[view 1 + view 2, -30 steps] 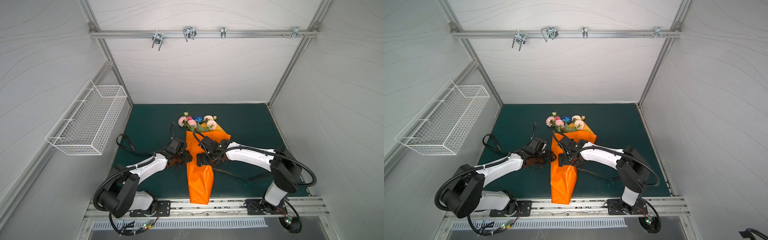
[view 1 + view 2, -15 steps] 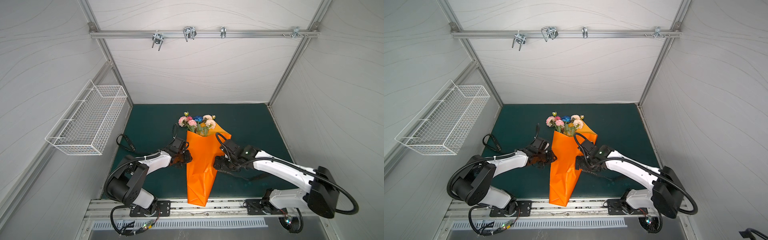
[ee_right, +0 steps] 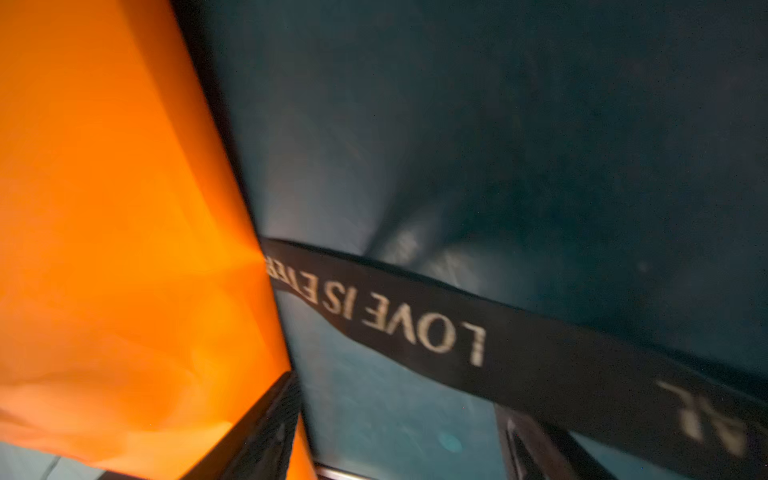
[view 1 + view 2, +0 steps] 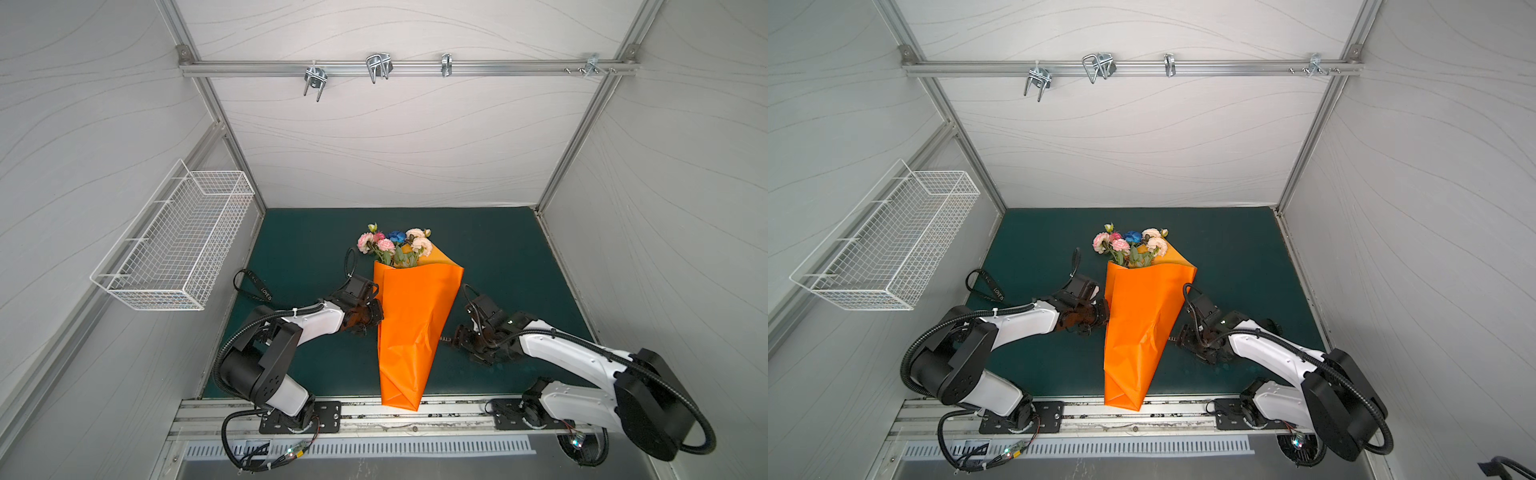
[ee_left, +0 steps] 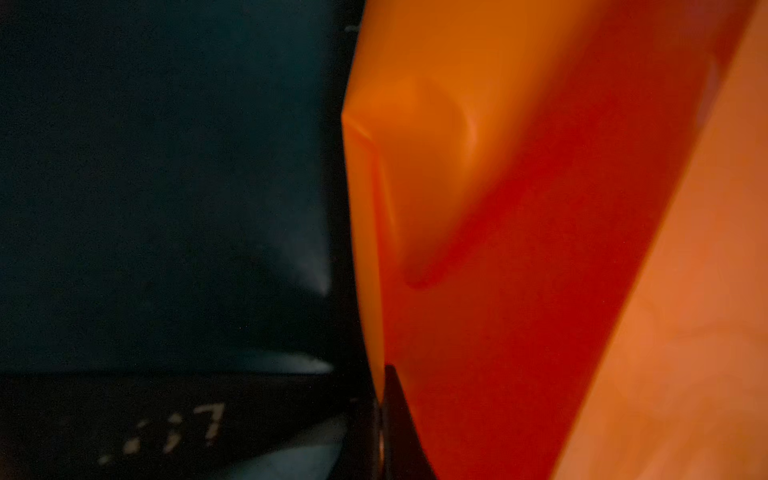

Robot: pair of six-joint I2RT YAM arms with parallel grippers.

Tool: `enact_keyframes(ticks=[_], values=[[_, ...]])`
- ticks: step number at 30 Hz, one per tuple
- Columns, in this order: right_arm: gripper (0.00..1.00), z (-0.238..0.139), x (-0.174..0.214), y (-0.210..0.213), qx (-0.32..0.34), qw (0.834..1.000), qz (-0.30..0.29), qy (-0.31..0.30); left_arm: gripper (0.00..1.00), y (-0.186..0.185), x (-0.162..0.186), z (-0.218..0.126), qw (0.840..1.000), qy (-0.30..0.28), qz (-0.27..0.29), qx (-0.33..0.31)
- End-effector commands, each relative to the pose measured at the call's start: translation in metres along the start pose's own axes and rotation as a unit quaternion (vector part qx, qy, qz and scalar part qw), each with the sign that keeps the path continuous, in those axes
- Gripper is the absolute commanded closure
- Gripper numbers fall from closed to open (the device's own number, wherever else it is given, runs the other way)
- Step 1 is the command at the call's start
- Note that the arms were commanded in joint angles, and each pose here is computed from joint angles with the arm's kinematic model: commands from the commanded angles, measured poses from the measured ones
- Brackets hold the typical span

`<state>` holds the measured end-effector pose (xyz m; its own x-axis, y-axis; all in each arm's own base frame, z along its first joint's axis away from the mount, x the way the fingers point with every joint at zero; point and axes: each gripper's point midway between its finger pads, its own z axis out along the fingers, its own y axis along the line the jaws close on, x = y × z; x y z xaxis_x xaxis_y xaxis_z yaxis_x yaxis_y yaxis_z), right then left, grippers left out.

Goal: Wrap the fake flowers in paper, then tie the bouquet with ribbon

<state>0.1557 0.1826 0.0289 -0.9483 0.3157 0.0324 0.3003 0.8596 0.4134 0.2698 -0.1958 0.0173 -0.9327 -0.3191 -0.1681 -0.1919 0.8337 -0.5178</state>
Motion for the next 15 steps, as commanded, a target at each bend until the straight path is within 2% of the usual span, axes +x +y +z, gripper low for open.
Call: enact_keyframes(ticks=[1,9,12,15], values=[[0.33,0.008,-0.022,0.014,-0.036,0.999,0.012,-0.025,0.97,-0.002,-0.007,0.005,1.000,-0.012,-0.006,0.001],[0.67,0.004,-0.090,0.016,-0.026,0.998,-0.010,-0.061,1.00,-0.008,-0.022,0.027,0.999,-0.020,-0.026,0.004],[0.75,0.002,-0.115,0.023,-0.030,0.997,-0.018,-0.069,1.00,-0.013,-0.032,0.038,0.999,-0.029,-0.043,0.009],[0.77,0.004,-0.142,0.029,-0.028,0.996,-0.024,-0.076,1.00,-0.017,-0.046,0.048,0.997,-0.044,-0.057,0.004]])
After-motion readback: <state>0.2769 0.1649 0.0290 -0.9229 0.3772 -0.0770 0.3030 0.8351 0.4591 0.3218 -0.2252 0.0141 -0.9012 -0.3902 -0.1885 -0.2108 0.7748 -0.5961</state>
